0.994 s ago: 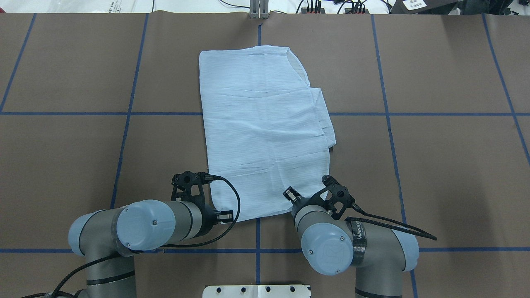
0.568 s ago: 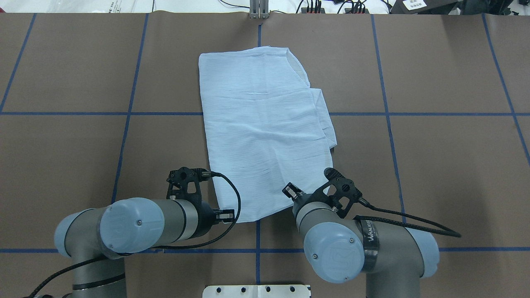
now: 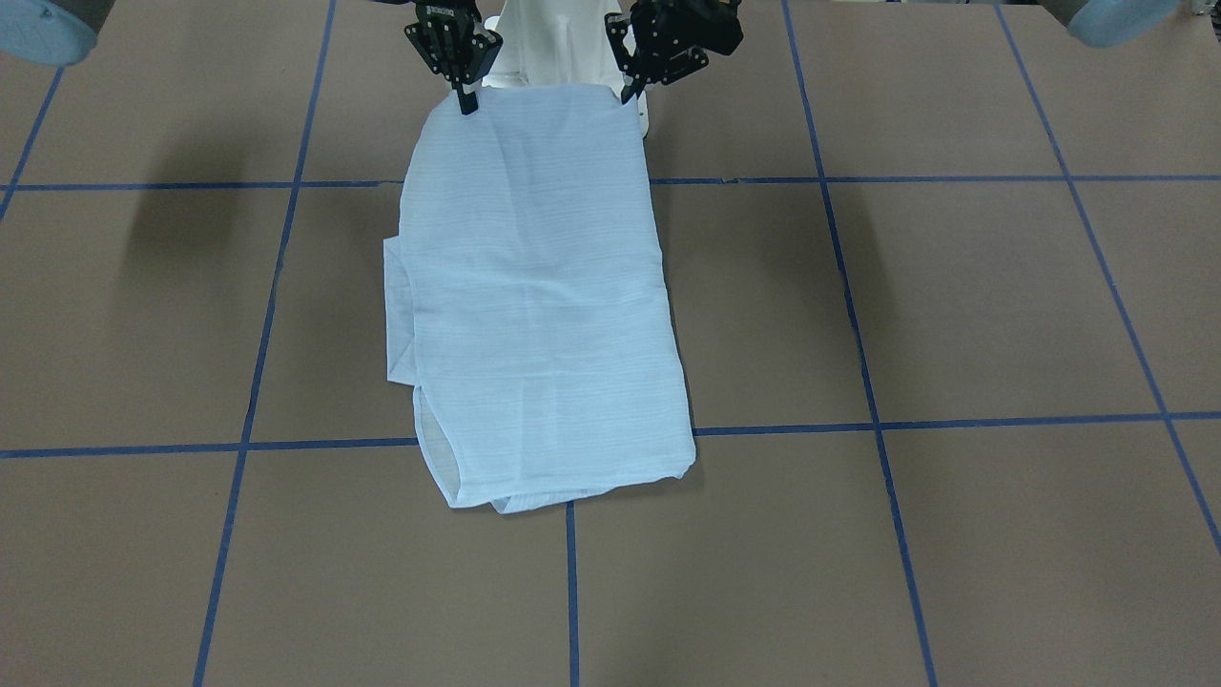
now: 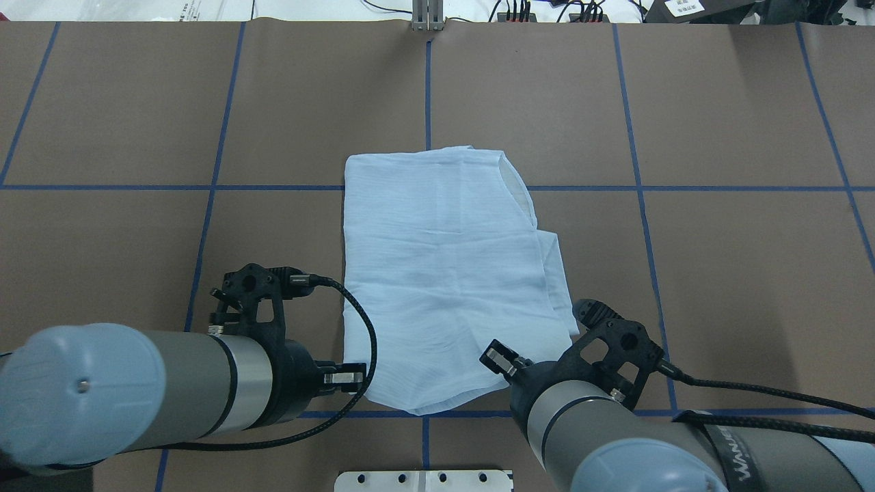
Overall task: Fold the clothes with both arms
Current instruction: 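Grasp the shirt's near corners with both grippers, then lift the near edge with both grippers and fold it away from the robot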
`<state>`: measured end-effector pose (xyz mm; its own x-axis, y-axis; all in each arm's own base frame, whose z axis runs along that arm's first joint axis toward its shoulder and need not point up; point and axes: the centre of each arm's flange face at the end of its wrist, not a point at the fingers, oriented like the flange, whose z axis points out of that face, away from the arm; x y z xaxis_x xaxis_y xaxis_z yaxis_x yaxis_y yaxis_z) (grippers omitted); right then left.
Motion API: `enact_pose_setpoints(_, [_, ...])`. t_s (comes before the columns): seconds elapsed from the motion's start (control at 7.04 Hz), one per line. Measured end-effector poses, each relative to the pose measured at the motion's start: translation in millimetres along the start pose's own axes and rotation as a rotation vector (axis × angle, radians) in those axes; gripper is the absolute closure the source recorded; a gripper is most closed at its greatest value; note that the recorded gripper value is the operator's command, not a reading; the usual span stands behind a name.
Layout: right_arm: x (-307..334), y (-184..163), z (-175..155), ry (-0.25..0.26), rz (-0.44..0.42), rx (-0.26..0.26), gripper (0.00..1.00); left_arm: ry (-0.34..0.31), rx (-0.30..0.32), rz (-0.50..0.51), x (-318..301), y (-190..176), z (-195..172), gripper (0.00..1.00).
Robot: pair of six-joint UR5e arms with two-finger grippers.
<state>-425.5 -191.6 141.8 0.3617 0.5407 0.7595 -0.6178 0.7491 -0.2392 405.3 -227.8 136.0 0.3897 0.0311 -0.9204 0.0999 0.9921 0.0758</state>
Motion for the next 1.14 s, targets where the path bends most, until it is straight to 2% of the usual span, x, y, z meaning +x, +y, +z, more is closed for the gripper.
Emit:
enact_pose_setpoints(0.14, [-7.7, 2.1, -13.7, -0.005, -0.010, -0.007, 1.00, 0.002, -0.018, -0.004, 8.9, 0.3, -25.6, 1.00])
enact_pose_setpoints(0.28, [-16.3, 2.6, -17.2, -0.008, -0.042, -0.001, 1.00, -0.010, -0.014, -0.010, 13.8, -6.1, -32.9, 1.00])
enact_pose_setpoints(0.57, [-36.9, -14.7, -0.2, -0.004, -0.117, 0.062, 1.00, -0.086, 0.045, -0.004, 7.0, -43.6, -13.8, 1.00])
enact_pose_setpoints(0.85, [-65.4, -40.8, 44.6, -0.021, -0.148, 0.136, 1.00, -0.167, 0.113, 0.012, -2.2, -96.2, 11.7, 1.00])
enact_pose_setpoints(1.14, [-91.5, -74.5, 105.3, -0.038, -0.180, 0.205, 1.00, -0.208, 0.180, 0.019, -11.4, -163.6, 61.0, 1.00])
